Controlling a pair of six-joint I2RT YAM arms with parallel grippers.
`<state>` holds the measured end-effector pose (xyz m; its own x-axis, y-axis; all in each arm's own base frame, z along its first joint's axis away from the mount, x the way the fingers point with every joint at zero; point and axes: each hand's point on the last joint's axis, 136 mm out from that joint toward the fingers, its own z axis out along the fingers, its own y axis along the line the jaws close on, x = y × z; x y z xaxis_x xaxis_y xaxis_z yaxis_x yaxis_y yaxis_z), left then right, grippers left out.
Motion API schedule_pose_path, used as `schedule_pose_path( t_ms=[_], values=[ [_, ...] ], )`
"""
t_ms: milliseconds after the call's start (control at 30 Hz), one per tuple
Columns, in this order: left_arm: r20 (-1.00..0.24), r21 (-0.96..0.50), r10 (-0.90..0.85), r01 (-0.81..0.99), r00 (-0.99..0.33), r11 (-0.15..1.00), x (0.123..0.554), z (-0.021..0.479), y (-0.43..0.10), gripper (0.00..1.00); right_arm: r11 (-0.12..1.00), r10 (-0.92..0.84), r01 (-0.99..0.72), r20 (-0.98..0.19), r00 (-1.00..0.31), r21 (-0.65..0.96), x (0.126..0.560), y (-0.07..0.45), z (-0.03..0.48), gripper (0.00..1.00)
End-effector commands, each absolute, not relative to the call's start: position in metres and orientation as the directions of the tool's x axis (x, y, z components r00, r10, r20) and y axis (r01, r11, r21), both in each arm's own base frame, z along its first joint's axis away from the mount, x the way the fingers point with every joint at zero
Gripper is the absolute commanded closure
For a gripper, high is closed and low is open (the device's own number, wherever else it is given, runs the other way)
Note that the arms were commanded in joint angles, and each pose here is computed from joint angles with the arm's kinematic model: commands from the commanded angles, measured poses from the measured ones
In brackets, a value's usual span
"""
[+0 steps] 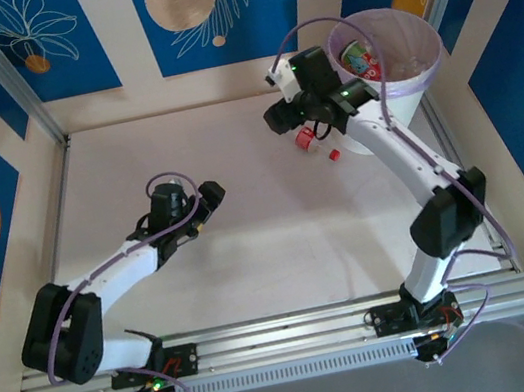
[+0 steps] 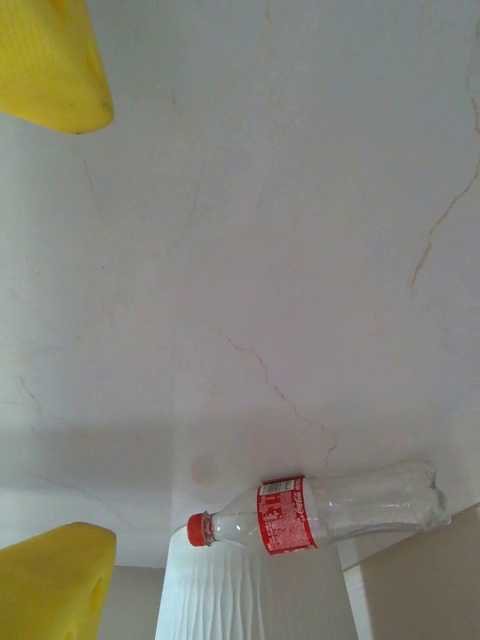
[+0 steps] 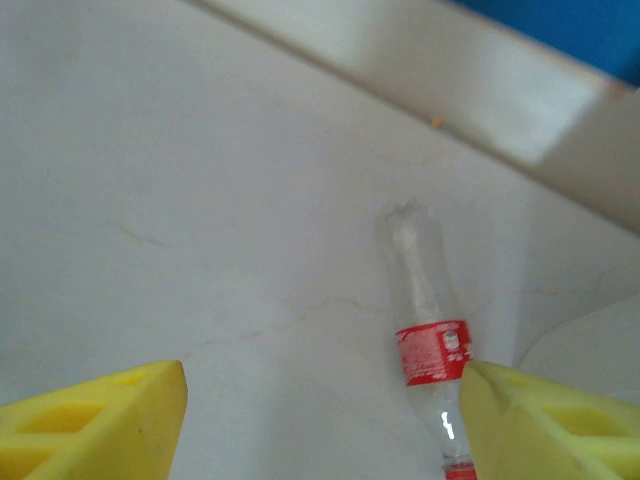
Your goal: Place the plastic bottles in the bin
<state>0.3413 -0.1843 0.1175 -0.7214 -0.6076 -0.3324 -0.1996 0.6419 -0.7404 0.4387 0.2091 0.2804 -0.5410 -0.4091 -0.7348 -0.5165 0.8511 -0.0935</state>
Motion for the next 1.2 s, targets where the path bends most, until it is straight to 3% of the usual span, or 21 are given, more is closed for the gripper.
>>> schedule_pose_path(
  t_ms=[0, 267, 467, 1167],
  values=[
    [-0.368, -0.721, -0.605, -0.194, -0.706, 0.665, 0.341, 0.121, -0.174, 0.0, 0.847, -0.452, -0.516, -0.681, -0.576, -0.126, 0.455, 0.207, 0.243, 0.25],
    [-0.378, -0.719, -0.599, -0.184, -0.706, 0.67, 0.336, 0.123, -0.172, 0.0, 0.875, -0.42, -0.479, -0.593, -0.687, -0.064, 0.496, 0.201, 0.162, 0.14],
    [-0.378, -0.721, -0.601, -0.184, -0.704, 0.668, 0.336, 0.123, -0.172, 0.0, 0.902, -0.401, -0.425, -0.519, -0.755, -0.08, 0.513, 0.184, 0.116, 0.13],
    [-0.359, -0.731, -0.602, -0.186, -0.713, 0.656, 0.338, 0.116, -0.176, 0.0, 0.907, -0.41, -0.409, -0.416, -0.811, -0.097, 0.526, 0.169, 0.052, 0.16]
  ],
)
